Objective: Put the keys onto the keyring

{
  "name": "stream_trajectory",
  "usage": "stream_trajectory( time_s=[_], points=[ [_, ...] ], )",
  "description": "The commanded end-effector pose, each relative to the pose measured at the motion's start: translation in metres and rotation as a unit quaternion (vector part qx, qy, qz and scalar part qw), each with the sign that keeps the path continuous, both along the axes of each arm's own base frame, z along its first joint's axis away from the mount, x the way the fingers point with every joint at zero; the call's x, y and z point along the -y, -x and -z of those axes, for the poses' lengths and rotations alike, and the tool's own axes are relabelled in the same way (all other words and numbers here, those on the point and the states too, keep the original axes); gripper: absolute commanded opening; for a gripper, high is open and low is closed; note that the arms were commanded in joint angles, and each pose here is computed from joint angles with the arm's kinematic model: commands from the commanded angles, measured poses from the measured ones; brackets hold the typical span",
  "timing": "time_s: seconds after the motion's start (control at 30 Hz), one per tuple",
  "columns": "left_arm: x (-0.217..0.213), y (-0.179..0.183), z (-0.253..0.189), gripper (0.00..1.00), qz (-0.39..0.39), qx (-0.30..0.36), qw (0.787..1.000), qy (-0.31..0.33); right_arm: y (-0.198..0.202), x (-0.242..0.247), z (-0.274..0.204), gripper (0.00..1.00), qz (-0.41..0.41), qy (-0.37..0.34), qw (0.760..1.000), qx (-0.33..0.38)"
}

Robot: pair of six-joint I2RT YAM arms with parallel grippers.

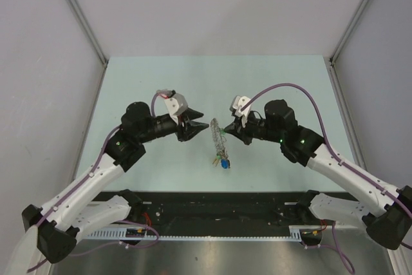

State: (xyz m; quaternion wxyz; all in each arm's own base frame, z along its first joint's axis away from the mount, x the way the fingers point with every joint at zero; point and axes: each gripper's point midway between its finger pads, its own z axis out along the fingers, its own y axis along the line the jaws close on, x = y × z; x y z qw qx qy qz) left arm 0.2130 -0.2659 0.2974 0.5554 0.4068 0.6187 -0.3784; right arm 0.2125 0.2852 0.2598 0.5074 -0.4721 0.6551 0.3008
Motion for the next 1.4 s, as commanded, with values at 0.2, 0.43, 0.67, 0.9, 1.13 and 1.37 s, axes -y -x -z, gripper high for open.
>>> stream_trajectory(
  time_s=[0.2, 0.43, 0.67, 0.9, 1.13, 1.37],
  points=[
    [-0.074, -0.048, -0.051, 0.85, -0.224, 0.024, 0.968, 0.108, -0.072, 0.031, -0.030, 0.00, 0.118, -0.027, 0.992, 0.024],
    [-0.134, -0.072, -0.059, 1.00, -0.351, -0.002, 0.923, 0.159, -0.163, 0.083, -0.013, 0.00, 0.255, -0.047, 0.966, 0.006],
    [-0.169, -0.076, -0.066, 1.00, -0.420, -0.002, 0.890, 0.178, -0.228, 0.166, 0.002, 0.00, 0.407, -0.102, 0.907, -0.027],
    [-0.178, -0.068, -0.082, 1.00, -0.428, 0.033, 0.887, 0.169, -0.222, 0.241, 0.084, 0.01, 0.518, -0.105, 0.838, -0.133],
    [-0.202, -0.044, -0.082, 1.00, -0.472, 0.024, 0.862, 0.182, -0.174, 0.317, 0.130, 0.25, 0.633, -0.145, 0.736, -0.192],
    [-0.234, 0.002, -0.077, 1.00, -0.511, 0.055, 0.841, 0.170, -0.123, 0.341, 0.086, 0.69, 0.680, -0.180, 0.692, -0.162]
  ],
)
